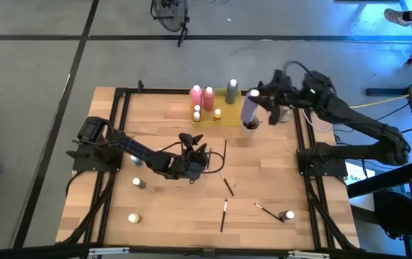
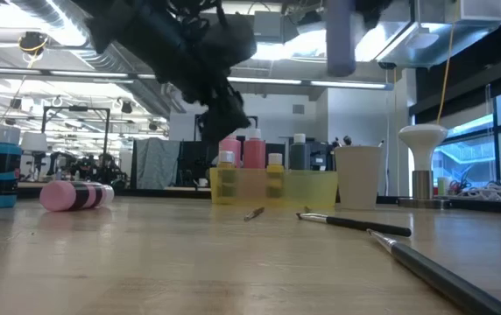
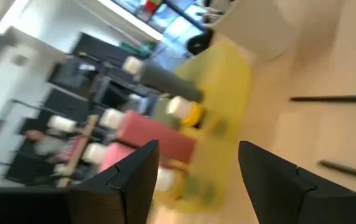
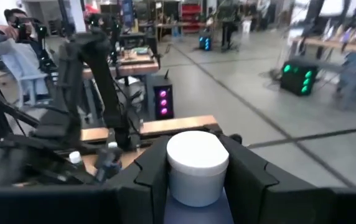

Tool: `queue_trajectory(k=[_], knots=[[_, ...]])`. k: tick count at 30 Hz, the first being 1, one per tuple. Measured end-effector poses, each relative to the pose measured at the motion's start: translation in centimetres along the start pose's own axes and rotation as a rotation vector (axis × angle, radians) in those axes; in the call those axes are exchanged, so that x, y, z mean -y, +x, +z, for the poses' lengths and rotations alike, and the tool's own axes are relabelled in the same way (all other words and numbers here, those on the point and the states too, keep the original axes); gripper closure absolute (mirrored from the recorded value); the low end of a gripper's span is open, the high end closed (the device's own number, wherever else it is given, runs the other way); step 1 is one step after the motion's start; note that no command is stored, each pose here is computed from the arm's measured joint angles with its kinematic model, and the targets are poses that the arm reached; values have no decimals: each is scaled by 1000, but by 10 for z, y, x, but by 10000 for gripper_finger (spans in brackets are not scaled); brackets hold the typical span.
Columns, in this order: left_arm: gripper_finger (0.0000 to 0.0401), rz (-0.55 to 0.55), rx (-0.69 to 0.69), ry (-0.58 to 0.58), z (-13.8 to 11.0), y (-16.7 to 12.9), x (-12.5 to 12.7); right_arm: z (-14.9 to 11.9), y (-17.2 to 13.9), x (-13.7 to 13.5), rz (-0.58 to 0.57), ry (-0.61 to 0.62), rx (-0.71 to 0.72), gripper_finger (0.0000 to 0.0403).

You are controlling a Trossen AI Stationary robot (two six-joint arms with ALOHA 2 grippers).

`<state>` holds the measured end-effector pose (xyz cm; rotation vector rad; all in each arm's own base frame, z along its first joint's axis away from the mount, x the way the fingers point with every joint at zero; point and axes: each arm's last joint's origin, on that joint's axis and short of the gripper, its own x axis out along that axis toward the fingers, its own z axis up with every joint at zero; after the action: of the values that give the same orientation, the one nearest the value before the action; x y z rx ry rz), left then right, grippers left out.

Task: Pick & Place Paint Supplies
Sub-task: Put the large blue paint bottle into the yellow bin

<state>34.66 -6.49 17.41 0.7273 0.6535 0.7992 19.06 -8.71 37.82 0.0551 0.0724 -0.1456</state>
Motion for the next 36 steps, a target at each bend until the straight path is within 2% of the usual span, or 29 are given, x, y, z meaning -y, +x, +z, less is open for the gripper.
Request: queue_trajectory(k=[3, 7, 12, 17, 21, 26, 32, 36], knots=[[187, 15, 14, 6, 3, -13, -6, -9, 23, 17, 38, 13, -11, 283], [188, -36, 38, -94, 6, -35, -25, -14, 46, 31, 104, 3, 48, 283], [188, -246, 29, -308, 3, -58, -55, -20, 61, 43, 94, -54, 81, 283], [188, -425, -19, -442, -3, -72, -75, -32, 69, 55, 64, -115, 34, 283], [188, -462, -15, -468, -3, -78, -78, -45, 73, 66, 32, -172, 8, 283], [188, -487, -39, -501, -6, -78, -73, -62, 73, 91, -40, -140, 16, 283], [188, -503, -87, -523, -23, -75, -62, -91, 72, 99, 47, -107, 58, 283], [188, -506, -79, -570, -30, -73, -55, -109, 71, 101, 8, -123, 74, 283]])
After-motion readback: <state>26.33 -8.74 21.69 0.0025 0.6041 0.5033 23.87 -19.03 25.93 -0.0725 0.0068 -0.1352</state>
